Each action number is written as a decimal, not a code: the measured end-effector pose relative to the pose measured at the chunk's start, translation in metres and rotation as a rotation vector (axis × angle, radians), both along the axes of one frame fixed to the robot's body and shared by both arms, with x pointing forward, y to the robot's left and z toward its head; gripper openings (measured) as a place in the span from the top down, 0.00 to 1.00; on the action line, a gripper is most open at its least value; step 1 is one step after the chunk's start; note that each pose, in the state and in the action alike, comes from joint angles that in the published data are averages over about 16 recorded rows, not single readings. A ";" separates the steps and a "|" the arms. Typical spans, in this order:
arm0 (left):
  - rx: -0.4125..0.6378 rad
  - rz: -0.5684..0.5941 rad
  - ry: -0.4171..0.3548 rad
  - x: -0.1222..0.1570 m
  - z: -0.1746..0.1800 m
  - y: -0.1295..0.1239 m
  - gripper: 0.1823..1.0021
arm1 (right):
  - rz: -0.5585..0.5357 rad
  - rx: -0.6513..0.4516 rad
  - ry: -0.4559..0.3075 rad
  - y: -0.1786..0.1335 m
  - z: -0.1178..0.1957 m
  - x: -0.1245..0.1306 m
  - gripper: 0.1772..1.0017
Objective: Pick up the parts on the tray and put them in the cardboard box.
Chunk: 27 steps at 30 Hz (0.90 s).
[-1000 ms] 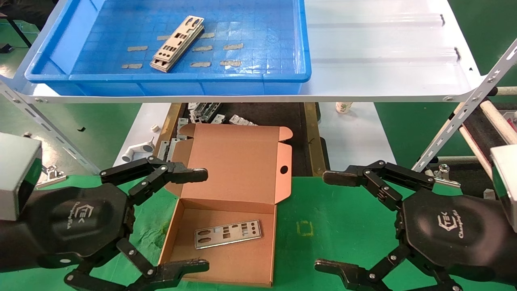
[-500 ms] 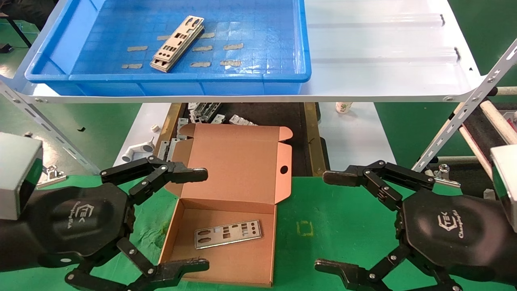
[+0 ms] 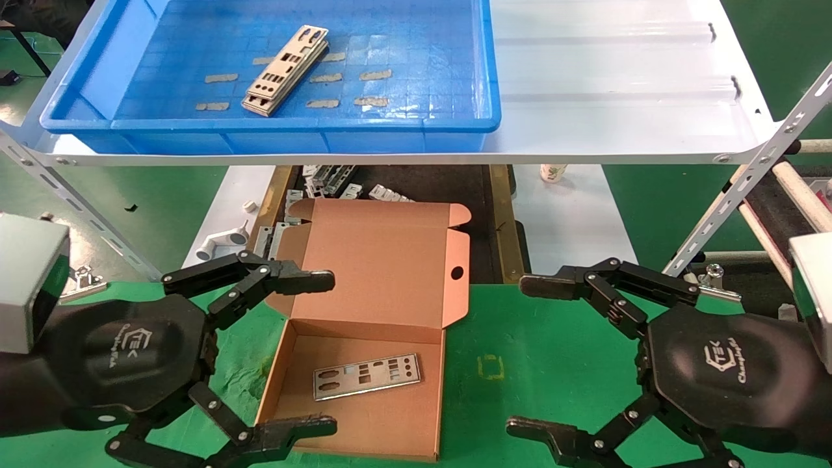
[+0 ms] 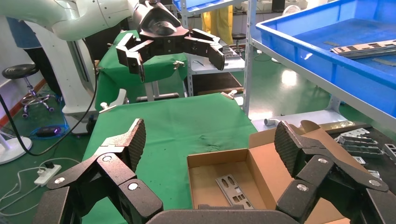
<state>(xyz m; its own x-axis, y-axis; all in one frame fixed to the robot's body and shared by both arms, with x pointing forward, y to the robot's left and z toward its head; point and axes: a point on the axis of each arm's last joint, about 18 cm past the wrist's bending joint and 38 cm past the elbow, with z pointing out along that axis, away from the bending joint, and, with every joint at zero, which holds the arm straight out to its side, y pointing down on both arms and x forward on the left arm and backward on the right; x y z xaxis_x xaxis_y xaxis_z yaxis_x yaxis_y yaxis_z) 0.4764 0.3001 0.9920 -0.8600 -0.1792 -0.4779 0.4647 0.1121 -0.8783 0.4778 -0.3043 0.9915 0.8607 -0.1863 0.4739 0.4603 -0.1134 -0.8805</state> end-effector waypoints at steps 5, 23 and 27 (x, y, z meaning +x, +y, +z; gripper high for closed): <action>0.000 0.000 0.000 0.000 0.000 0.000 0.00 | 0.000 0.000 0.000 0.000 0.000 0.000 0.00; 0.000 0.000 0.000 0.000 0.000 0.000 0.00 | 0.000 0.000 0.000 0.000 0.000 0.000 0.00; 0.000 0.000 0.000 0.000 0.000 0.000 0.00 | 0.000 0.000 0.000 0.000 0.000 0.000 0.00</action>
